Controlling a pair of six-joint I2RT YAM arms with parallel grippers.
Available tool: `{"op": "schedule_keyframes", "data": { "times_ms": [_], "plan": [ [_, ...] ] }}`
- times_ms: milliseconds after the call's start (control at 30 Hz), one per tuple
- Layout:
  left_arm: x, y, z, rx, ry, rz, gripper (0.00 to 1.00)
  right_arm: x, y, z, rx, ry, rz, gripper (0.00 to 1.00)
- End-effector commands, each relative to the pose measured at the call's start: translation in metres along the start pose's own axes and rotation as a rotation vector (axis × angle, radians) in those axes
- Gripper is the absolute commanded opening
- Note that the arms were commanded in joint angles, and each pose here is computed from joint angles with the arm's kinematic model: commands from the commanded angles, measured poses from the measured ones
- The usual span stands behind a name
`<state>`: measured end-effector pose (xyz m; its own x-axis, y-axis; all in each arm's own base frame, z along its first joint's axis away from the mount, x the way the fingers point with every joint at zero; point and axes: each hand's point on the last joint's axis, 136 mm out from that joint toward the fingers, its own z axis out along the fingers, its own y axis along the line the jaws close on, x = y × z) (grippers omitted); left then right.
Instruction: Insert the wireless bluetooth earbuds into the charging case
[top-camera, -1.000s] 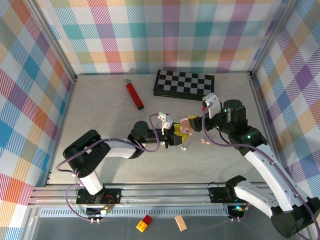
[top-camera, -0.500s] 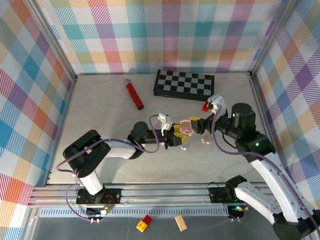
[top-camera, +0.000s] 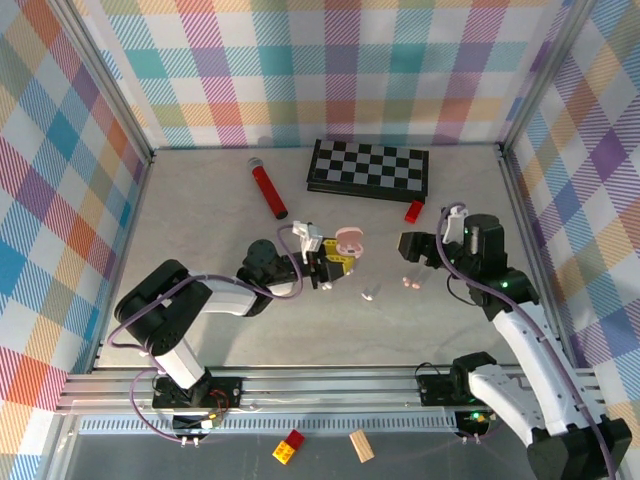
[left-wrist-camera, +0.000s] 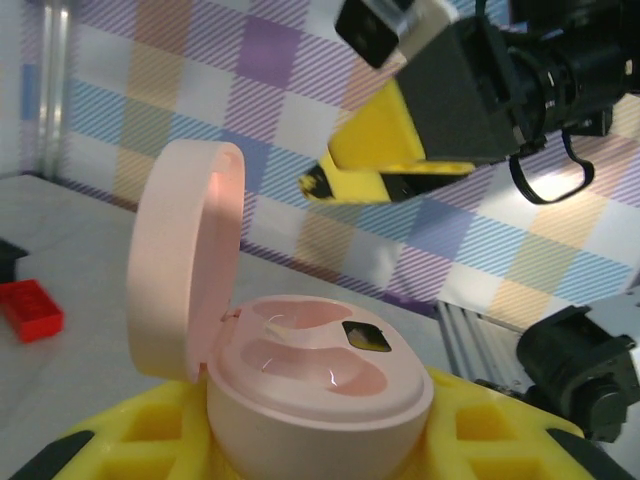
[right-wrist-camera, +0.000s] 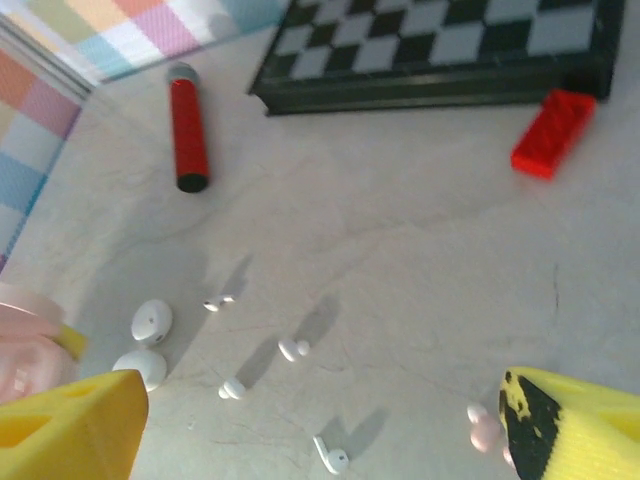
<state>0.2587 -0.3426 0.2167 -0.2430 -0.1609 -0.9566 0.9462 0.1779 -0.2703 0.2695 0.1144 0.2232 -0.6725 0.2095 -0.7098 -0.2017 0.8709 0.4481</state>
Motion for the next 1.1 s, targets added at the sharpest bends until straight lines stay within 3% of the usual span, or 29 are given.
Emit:
{"op": "schedule_keyframes", "data": {
  "times_ms": [0,200,567,1067],
  "plan": [
    [-0.019,0.005,-0.011,-0.019,-0.055,0.070,0.35,0.038,-0.016,0.016,0.038,0.135,0.151,0.90],
    [-0.022,0.011,-0.017,-0.036,-0.059,0.074,0.35,0.080,-0.042,0.040,0.123,0.269,0.256,0.89],
    [-0.019,0.010,-0.021,-0.037,-0.051,0.077,0.35,0.125,-0.054,0.077,0.102,0.391,0.400,0.87],
    [-0.015,0.006,-0.022,-0.017,-0.038,0.060,0.35,0.106,-0.063,0.096,0.160,0.380,0.333,0.87]
  ]
}}
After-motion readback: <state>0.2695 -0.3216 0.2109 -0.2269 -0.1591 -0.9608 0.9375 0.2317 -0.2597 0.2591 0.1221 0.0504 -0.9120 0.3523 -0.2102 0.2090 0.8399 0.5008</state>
